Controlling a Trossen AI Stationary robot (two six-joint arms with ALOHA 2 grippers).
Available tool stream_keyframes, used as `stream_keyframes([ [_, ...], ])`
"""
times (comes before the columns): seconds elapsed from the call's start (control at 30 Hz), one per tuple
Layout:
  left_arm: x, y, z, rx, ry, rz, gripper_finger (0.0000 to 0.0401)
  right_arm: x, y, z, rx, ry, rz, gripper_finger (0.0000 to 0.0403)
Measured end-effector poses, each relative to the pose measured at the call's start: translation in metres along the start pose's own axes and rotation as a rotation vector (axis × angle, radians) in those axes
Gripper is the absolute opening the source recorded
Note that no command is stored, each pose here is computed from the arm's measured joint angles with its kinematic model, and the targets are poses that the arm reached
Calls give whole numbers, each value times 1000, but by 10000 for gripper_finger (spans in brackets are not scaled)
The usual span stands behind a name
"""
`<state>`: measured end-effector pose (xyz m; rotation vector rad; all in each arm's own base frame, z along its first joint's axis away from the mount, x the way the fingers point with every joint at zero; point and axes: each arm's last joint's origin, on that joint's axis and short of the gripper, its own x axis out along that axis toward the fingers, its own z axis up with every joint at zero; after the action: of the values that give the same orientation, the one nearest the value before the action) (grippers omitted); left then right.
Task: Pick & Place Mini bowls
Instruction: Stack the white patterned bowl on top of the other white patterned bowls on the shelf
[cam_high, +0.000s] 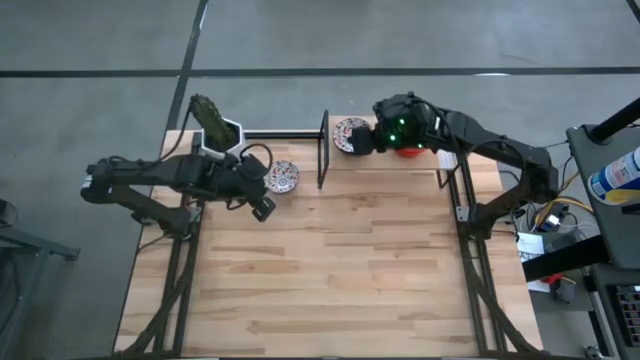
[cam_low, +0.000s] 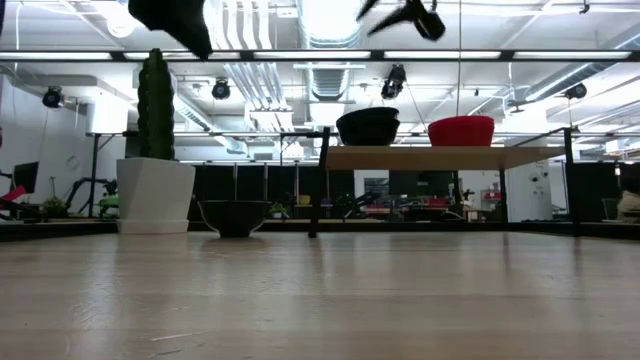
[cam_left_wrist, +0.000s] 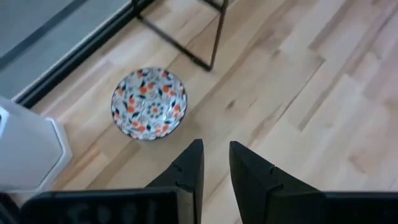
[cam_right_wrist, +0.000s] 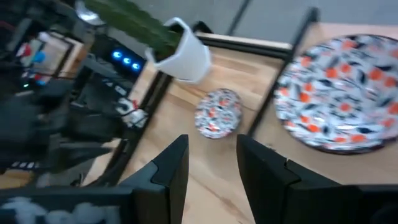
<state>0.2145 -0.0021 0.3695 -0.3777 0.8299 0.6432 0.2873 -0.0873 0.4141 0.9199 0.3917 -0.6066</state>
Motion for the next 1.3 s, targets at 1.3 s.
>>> stream_keyframes([
  [1.3,145,105,-24,-616,124,70,69,-85,89,-50,-476,-226,322,132],
])
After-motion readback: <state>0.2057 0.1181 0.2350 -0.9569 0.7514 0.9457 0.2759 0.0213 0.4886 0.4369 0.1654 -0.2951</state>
